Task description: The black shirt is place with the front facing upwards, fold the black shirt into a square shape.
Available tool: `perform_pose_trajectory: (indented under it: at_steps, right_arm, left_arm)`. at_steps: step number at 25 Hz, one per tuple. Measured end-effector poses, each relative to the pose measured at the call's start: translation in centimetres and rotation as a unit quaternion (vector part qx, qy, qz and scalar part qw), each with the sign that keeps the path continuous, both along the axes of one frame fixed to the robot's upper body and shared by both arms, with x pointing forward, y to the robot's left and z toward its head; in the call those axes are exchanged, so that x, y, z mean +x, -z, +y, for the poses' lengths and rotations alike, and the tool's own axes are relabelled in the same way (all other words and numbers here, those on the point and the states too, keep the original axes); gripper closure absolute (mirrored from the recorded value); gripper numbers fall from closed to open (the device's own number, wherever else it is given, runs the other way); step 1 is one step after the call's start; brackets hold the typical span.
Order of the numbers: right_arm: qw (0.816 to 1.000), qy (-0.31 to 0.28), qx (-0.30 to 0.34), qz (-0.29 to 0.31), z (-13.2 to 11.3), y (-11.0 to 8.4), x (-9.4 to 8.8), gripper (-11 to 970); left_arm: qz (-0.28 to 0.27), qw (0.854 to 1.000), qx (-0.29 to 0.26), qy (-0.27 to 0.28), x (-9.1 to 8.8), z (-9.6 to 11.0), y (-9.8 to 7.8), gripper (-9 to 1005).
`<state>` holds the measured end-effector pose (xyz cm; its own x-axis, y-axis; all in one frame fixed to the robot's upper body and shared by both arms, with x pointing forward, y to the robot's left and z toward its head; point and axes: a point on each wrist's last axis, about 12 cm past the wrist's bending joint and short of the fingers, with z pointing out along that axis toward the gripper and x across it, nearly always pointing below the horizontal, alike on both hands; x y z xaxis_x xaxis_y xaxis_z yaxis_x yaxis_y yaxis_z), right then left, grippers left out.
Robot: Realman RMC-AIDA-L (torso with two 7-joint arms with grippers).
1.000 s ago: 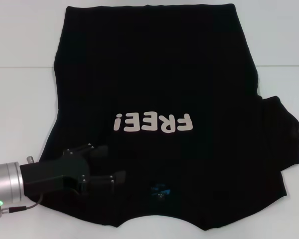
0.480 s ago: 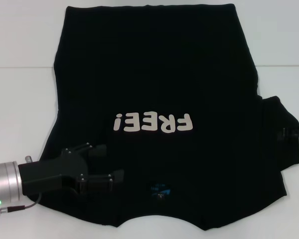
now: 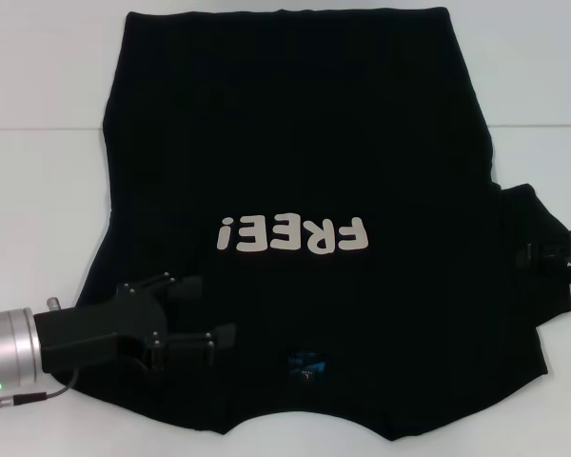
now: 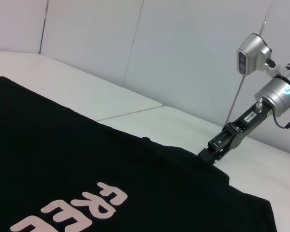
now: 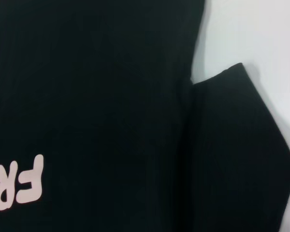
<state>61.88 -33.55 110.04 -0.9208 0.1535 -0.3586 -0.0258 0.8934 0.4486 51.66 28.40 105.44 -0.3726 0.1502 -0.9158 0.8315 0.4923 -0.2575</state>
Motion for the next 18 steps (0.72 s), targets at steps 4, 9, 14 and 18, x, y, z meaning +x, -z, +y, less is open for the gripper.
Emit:
perform_pose_trajectory:
  at_steps: [4, 9, 14, 18]
  right_arm:
    - [1.000, -0.002, 0.005, 0.000, 0.3, 0.0, 0.1, 59]
    - [1.000, -0.003, 0.012, -0.002, 0.5, -0.2, 0.2, 59]
    - [1.000, 0.000, 0.011, 0.001, 0.0, -0.1, -0.1, 60]
    - [1.000, 0.009, 0.007, 0.003, -0.9, 0.0, -0.5, 60]
  left_arm:
    - [0.001, 1.000, 0.000, 0.000, 0.0, 0.0, 0.0, 47]
    - [0.001, 1.000, 0.000, 0.000, 0.0, 0.0, 0.0, 47]
    - [0.001, 1.000, -0.001, 0.000, 0.0, 0.0, 0.0, 46]
    - [0.001, 1.000, -0.001, -0.001, 0.0, 0.0, 0.0, 46]
